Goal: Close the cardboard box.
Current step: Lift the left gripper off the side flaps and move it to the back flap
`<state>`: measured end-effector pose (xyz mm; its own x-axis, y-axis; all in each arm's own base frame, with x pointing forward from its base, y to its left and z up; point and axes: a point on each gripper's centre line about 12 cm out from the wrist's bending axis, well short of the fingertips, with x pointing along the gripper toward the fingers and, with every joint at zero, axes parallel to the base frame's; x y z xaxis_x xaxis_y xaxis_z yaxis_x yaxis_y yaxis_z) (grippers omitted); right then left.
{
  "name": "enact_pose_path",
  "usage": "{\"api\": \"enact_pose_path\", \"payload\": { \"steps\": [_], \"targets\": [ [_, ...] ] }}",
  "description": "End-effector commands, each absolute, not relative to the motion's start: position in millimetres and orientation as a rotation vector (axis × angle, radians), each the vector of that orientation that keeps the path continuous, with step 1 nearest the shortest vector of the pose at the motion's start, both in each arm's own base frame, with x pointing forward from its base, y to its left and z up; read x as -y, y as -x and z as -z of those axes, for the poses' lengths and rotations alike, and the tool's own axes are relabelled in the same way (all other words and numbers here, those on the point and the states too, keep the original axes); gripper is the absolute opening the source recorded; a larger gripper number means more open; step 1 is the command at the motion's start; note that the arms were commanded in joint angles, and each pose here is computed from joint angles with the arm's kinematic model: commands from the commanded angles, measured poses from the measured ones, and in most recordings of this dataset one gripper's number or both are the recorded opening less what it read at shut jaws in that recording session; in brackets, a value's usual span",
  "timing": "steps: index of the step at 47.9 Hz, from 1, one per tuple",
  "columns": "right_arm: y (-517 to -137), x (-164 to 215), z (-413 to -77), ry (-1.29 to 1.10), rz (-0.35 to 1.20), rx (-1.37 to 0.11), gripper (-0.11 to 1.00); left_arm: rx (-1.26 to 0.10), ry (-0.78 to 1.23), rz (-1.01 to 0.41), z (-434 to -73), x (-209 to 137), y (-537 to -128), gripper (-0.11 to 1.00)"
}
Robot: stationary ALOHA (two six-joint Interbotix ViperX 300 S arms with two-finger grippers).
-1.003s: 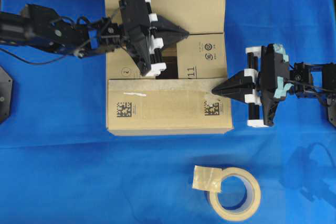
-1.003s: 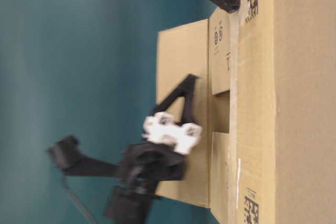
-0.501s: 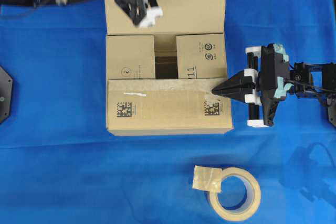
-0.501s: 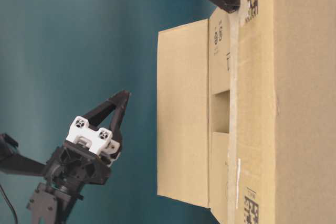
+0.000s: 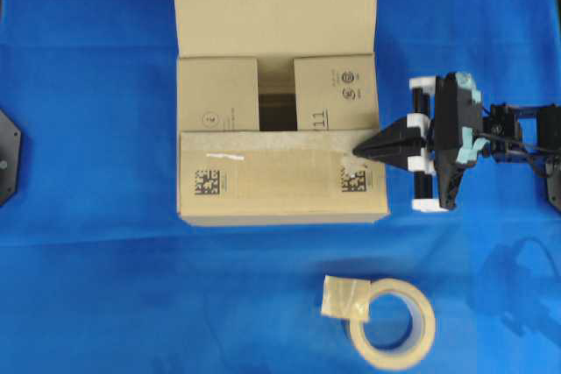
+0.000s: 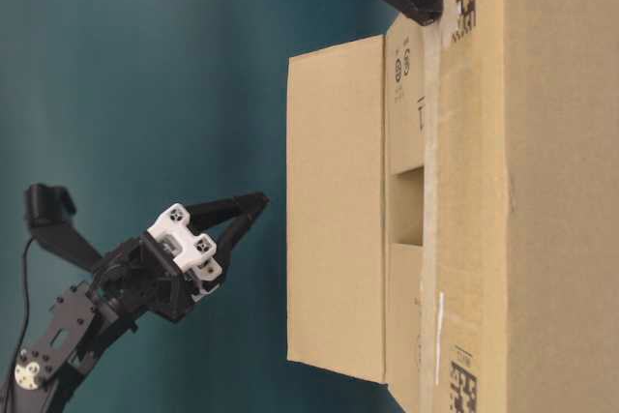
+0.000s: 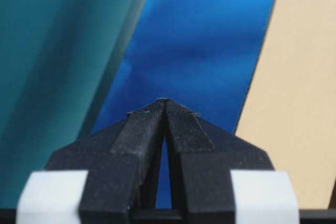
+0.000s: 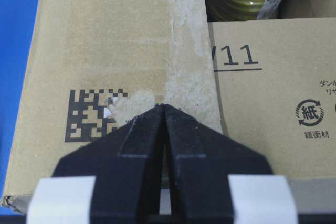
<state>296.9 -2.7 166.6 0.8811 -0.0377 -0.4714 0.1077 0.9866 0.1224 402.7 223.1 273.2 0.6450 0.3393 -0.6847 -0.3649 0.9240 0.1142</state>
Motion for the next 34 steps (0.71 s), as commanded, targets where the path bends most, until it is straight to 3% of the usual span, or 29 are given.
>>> {"api": "enact_pose_path", "payload": {
  "steps": [1, 16, 34],
  "targets": [
    [-300.9, 3.3, -172.7, -0.149, 0.077, -0.466, 0.00, -0.783, 0.036, -0.402, -287.5, -226.8, -403.7, 0.00],
    [-300.9, 3.2, -172.7, -0.148, 0.077, -0.466, 0.00, -0.885, 0.066, -0.386, -258.1, -229.8, -405.2, 0.00],
    [-301.7, 3.8, -174.0, -0.146, 0.078, -0.456, 0.00, -0.945, 0.067, -0.339, -265.6, -211.6, -406.6, 0.00]
  ]
}}
